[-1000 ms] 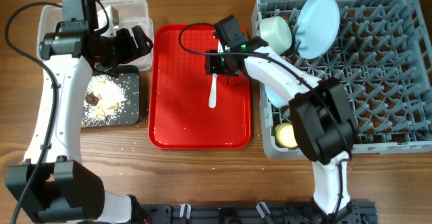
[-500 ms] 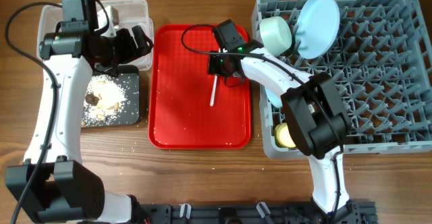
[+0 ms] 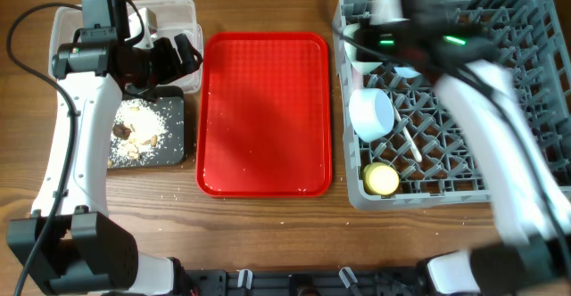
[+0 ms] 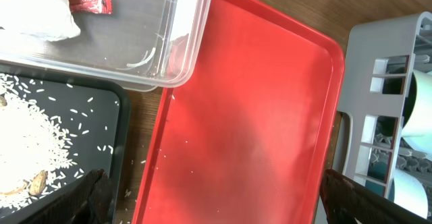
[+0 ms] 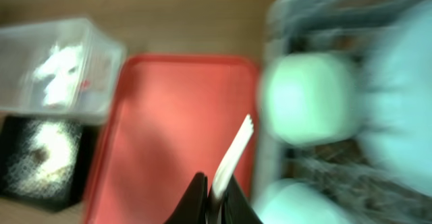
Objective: Sort waste into correct bins and load items into the dishwasher rack
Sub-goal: 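Insert the white fork upright into the dish rack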
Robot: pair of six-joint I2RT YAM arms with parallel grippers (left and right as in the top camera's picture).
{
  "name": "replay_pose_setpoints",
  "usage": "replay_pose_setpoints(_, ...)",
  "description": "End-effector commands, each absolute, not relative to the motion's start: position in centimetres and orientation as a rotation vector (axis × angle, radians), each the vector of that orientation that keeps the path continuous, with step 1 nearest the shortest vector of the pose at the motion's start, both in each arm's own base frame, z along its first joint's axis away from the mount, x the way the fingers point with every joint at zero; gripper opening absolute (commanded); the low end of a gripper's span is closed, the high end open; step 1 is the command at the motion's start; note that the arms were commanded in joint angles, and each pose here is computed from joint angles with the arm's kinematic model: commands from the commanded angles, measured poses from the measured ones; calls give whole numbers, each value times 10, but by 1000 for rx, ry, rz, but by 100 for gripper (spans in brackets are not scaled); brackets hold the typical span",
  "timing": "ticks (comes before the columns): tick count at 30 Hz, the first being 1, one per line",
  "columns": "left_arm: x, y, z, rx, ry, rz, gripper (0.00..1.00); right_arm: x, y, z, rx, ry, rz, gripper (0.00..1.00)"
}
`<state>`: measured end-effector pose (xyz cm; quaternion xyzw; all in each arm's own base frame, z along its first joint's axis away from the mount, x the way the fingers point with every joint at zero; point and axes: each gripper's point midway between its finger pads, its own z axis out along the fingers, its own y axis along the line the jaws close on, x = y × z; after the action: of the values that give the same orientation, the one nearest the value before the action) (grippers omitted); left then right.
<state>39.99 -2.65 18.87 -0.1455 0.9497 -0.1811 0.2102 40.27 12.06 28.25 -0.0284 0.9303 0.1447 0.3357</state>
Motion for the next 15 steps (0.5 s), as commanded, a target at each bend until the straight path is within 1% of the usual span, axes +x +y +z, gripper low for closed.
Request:
replay_pose_setpoints(1, 402, -25, 193, -387, 2629, -490, 100, 387, 39, 274, -86, 2481, -133, 4)
replay_pose_setpoints(3, 402, -25, 193, -387, 2629, -490, 100, 376, 18, 251, -94, 2568, -260, 4)
replay_pose_setpoints(7, 402, -25, 193, -387, 2629, -490, 100, 364, 8, 185, -132, 2717, -335, 4)
replay_pose_setpoints(9, 402, -25, 193, -387, 2629, -490, 100, 359, 2, 156, -136, 2758, -393, 7)
replay_pose_setpoints(10, 402, -25, 193, -387, 2629, -490, 100, 357, 1, 147, -139, 2769, -402, 12)
replay_pose_setpoints(11, 402, -25, 193, -387, 2629, -490, 100, 356, 0, 140, -141, 2778, -408, 27)
replay_pose_setpoints(12, 402, -25, 193, -387, 2629, -490, 100, 355, 0, 138, -140, 2784, -407, 50)
replay_pose_setpoints(13, 402, -25, 193, -387, 2629, -490, 100, 357, 1, 139, -128, 2775, -403, 56)
replay_pose_setpoints(15, 402, -25, 193, -387, 2629, -490, 100, 361, 3, 152, -123, 2739, -377, 62)
